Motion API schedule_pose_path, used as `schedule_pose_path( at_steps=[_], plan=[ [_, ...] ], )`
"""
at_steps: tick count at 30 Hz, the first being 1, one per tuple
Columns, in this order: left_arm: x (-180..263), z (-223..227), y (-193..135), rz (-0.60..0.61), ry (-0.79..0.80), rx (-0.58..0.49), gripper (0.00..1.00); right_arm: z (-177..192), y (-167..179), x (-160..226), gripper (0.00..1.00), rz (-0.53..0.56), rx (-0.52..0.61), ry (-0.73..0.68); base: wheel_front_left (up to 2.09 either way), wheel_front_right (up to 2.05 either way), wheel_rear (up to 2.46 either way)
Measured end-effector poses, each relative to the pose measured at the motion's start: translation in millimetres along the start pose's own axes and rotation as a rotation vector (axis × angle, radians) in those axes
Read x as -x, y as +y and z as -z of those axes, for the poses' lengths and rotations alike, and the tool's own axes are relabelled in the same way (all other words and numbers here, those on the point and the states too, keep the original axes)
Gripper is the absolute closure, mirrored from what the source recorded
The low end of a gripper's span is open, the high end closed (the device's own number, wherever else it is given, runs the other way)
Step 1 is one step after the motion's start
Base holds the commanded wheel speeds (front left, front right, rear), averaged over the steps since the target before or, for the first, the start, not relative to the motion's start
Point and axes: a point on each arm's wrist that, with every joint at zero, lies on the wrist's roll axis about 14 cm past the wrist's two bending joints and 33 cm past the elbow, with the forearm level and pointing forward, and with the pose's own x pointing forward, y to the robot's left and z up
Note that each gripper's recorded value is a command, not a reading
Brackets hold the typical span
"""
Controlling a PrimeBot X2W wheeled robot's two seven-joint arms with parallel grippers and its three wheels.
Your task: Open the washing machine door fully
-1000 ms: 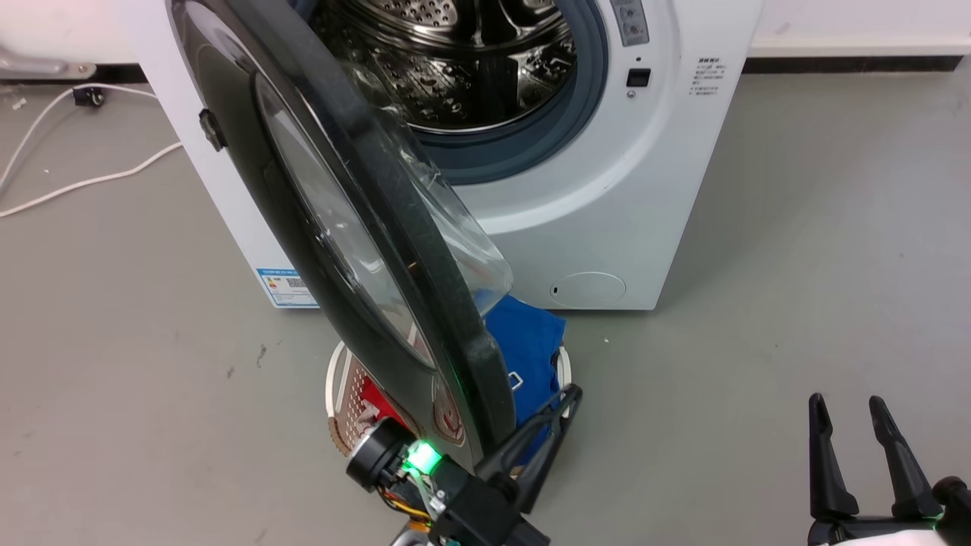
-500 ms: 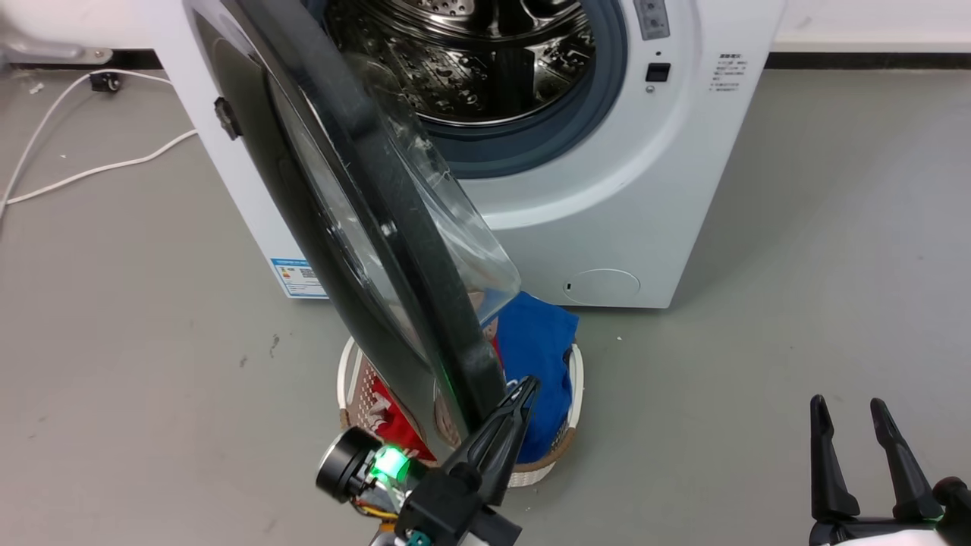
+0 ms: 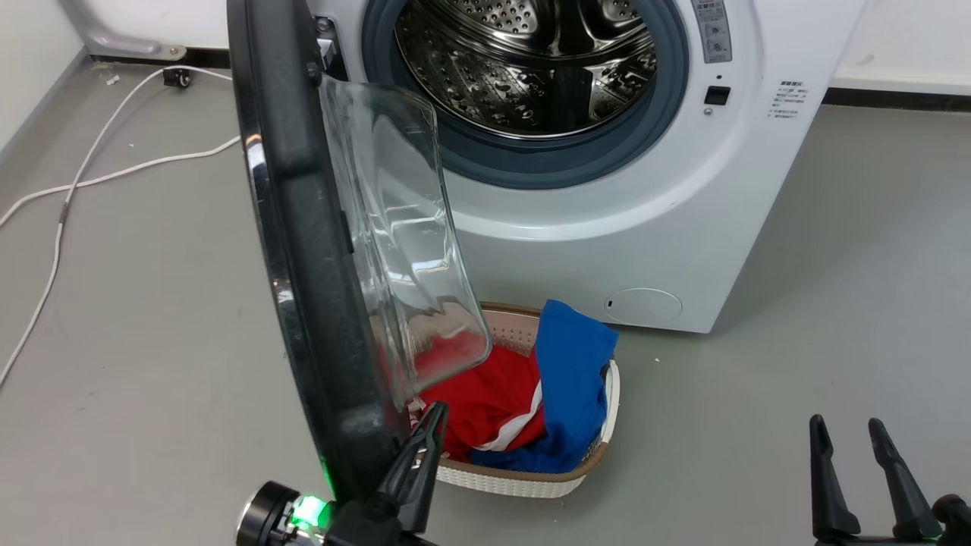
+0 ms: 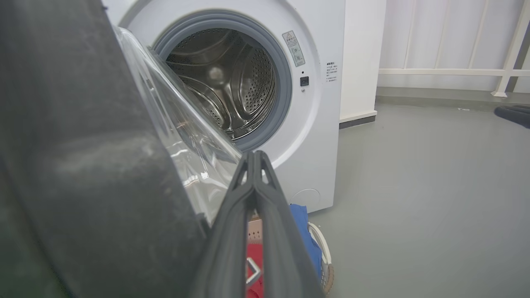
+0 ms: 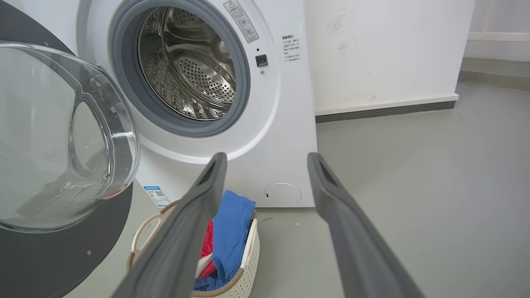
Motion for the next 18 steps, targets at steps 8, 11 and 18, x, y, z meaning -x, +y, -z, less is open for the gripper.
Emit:
schedule_pose_path(
  at_steps=[8, 11, 18],
  plan=[
    [22, 7, 45, -0.154, 0.041, -0.046, 1.00, 4, 10, -6, 0.00, -0.034, -0.004, 0.012, 0.00, 0.00, 0.00],
    [30, 8, 61, -0.211, 0.050, -0.056, 1.00, 5, 14, -8, 0.00, -0.046, -0.005, 0.015, 0.00, 0.00, 0.00],
    [53, 9, 105, -0.362, 0.073, -0.100, 1.00, 8, 20, -12, 0.00, -0.067, -0.008, 0.025, 0.00, 0.00, 0.00]
  ],
)
